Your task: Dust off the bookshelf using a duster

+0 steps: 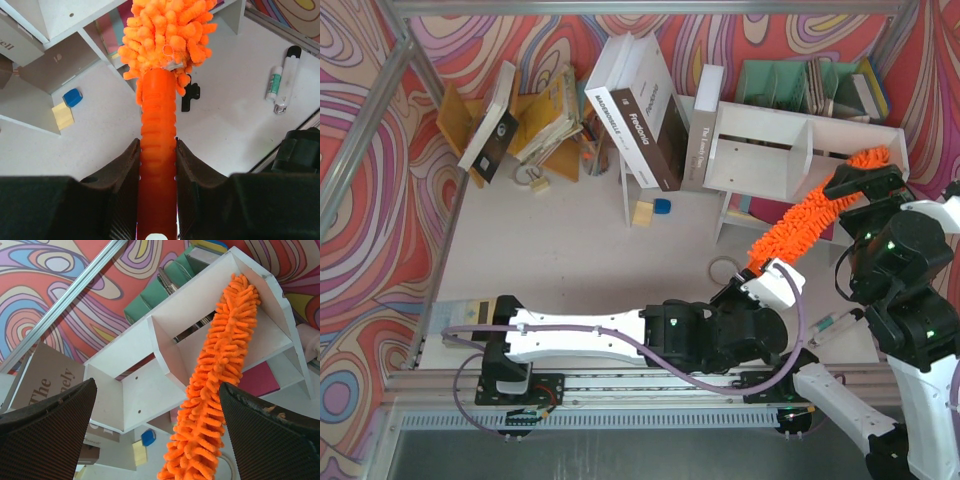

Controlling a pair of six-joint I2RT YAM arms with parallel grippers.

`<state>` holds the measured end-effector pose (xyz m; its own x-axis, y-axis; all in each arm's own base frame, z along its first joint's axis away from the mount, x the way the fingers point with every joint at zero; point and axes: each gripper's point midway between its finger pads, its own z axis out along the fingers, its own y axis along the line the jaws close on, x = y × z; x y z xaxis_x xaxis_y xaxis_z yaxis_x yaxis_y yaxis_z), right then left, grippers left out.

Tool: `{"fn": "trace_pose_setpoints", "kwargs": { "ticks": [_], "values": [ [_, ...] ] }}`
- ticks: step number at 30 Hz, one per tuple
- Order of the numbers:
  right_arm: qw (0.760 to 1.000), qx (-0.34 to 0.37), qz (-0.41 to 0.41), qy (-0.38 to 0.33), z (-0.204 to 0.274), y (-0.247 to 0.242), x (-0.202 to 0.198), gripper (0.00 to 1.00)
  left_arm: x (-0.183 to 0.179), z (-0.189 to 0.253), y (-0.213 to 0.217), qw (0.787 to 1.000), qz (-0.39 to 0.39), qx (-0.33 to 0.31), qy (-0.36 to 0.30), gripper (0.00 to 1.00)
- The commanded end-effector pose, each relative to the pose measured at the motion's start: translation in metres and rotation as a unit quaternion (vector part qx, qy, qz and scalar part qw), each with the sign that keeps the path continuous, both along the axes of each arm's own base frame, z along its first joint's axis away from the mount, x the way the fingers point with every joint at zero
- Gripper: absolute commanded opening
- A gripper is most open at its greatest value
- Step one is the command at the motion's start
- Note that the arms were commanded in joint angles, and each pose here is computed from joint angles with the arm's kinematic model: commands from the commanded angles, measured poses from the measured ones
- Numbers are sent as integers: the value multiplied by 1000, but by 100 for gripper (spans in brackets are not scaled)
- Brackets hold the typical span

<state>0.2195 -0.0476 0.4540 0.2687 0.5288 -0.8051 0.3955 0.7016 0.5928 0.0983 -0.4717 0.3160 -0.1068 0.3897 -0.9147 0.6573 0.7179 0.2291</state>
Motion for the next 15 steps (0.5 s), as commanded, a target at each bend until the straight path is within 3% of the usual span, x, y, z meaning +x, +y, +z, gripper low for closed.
{"fn": "trace_pose_setpoints", "kwargs": {
  "ticks": [1,10,15],
  "values": [
    [1000,-1,-9,-5,3,-4,-4,99,2,58,11,993,50,-106,-32,0],
    [1000,-2,-11,-7,4,-5,-6,99,0,63,40,986,108,-112,-51,0],
    [1000,-4,-15,-12,10,-7,-8,99,-6,35,36,992,104,-63,-26,0]
  ]
}}
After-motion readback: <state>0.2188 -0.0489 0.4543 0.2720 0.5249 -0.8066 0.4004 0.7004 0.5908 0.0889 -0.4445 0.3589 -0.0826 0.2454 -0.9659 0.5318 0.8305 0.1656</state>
